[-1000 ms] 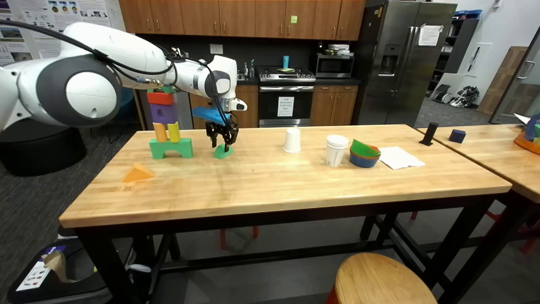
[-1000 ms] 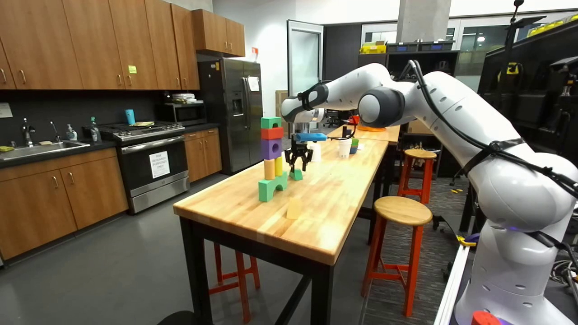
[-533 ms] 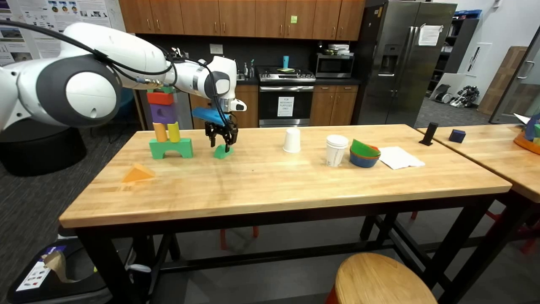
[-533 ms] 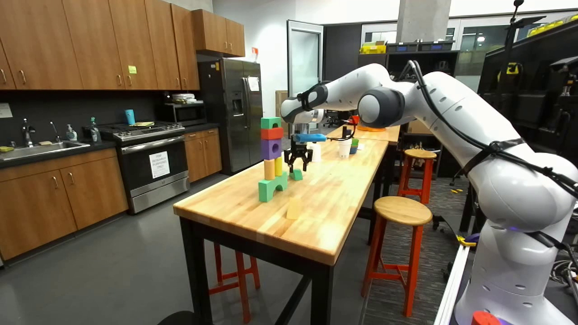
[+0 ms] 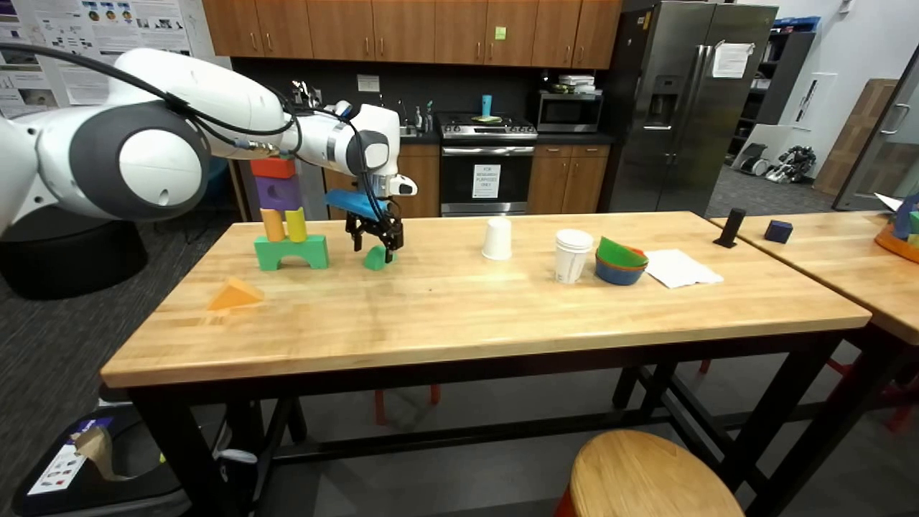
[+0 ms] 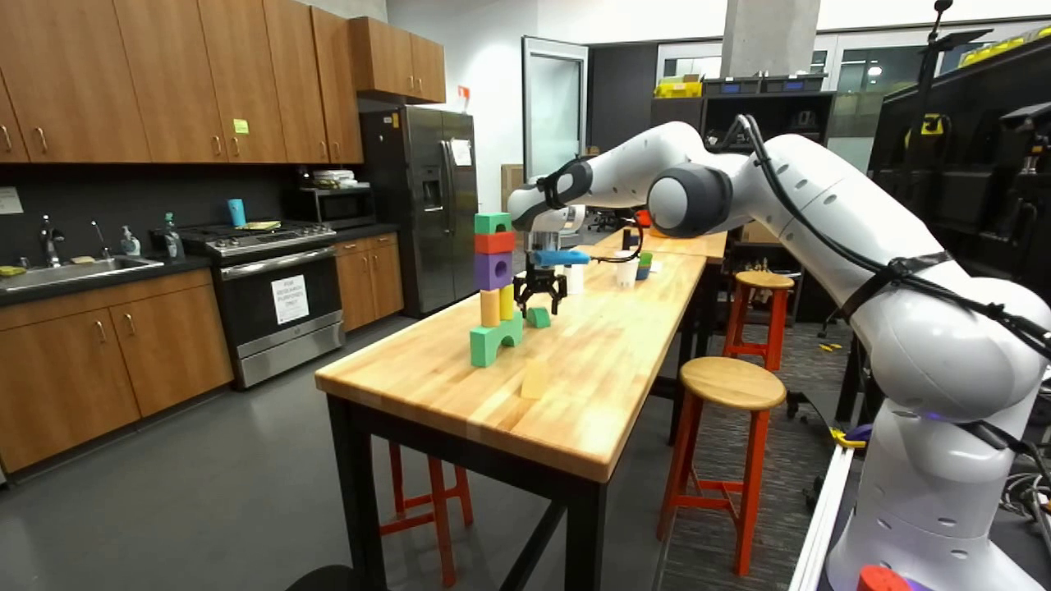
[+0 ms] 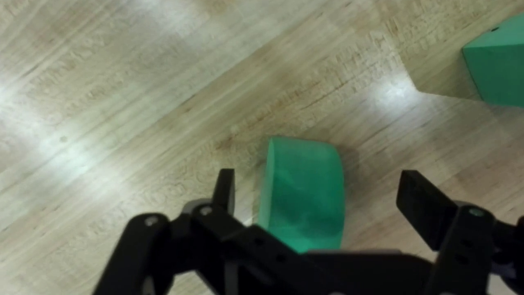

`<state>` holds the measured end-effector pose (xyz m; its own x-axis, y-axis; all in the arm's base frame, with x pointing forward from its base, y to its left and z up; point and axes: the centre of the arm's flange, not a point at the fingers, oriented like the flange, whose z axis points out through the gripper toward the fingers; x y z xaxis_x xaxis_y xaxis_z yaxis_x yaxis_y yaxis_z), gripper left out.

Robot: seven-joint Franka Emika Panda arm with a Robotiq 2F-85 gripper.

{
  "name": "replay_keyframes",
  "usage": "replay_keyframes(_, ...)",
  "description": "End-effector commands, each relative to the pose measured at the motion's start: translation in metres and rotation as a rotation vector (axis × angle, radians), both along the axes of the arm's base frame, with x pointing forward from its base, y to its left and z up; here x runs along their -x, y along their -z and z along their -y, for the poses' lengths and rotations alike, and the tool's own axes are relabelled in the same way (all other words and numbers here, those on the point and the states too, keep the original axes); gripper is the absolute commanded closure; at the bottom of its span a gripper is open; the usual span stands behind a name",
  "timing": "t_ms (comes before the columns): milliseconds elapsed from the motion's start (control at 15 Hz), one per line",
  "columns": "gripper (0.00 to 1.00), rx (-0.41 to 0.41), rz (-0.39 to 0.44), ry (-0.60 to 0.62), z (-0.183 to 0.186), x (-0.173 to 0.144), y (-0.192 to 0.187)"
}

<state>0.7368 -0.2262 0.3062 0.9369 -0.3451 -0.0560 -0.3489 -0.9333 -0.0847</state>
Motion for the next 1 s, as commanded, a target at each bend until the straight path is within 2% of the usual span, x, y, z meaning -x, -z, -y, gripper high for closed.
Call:
replay_keyframes(0, 0.00, 0.033, 0.028, 0.046, 0.005, -0.008, -0.003)
replay_keyframes(533, 0.00, 0.049, 0.072, 0.053, 0.014, -0.014, -0.014)
replay_keyframes(600, 0.25, 0.055, 0.078, 0.048, 0.016, -0.014, -0.016)
replay_keyframes(733, 0.32, 0.055, 0.086, 0.052, 0.019, -0.012, -0.020)
replay_keyframes(933, 0.55, 0.052, 0.097, 0.057, 0.025, -0.010, -0.026)
